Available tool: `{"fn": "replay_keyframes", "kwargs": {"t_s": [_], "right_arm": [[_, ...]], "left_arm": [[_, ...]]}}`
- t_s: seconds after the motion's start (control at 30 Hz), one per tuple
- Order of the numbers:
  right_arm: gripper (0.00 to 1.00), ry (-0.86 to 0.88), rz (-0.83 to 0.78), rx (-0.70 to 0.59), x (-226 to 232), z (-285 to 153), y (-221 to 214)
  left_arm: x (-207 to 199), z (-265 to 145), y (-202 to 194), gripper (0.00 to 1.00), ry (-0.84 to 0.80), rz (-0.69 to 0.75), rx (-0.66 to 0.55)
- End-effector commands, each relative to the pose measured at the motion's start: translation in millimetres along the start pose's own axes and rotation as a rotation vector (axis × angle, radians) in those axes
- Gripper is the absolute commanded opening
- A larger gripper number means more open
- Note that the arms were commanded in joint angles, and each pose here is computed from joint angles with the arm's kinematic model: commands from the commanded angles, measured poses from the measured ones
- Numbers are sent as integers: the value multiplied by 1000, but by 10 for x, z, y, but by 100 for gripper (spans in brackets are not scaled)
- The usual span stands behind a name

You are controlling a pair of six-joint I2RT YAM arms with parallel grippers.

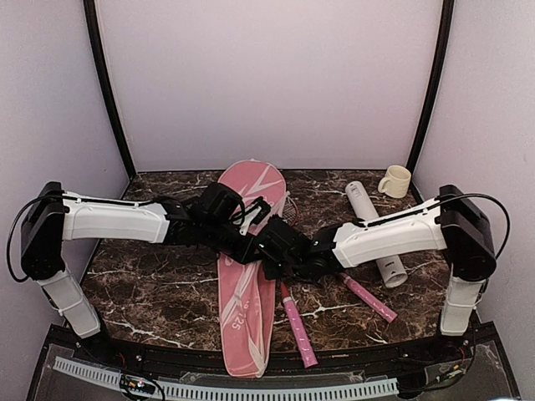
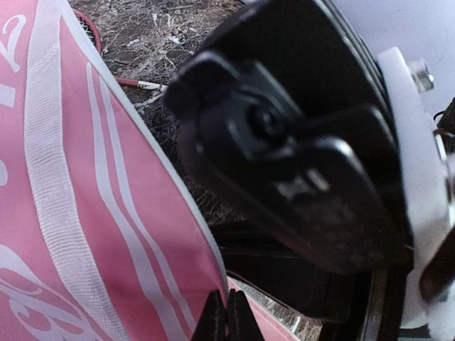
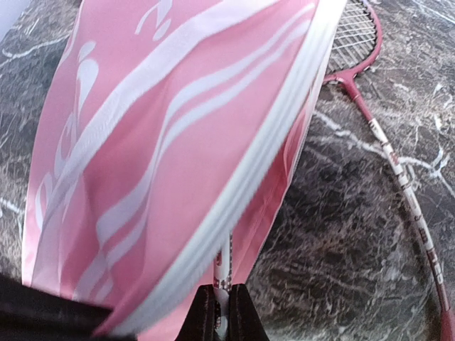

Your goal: Pack up the badminton gear

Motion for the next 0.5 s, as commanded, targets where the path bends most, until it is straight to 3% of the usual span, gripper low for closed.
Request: {"fn": "replay_keyframes", "kwargs": {"t_s": [0.0,0.17,0.47], "right_arm": [[0,15,98,-166,104,46,321],[0,-48,148,-214,12,195,323],[2,-67,127,-146,-118,386,190]], "left_arm": [[-100,24,81,0,-57,-25,-49],[-72,142,-19,0,-57,-67,-45],[114,262,-40,0,105,-40,-51]]}}
Point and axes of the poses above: each gripper's point midway between its finger pads, its own z axis out along the fingers, its own x axis along the line the jaws close on, y = z × x, the point moved 8 cm from there along -z, back along the fingers, and after that the axes turned 8 degrees about z, right-handed, at the moved point
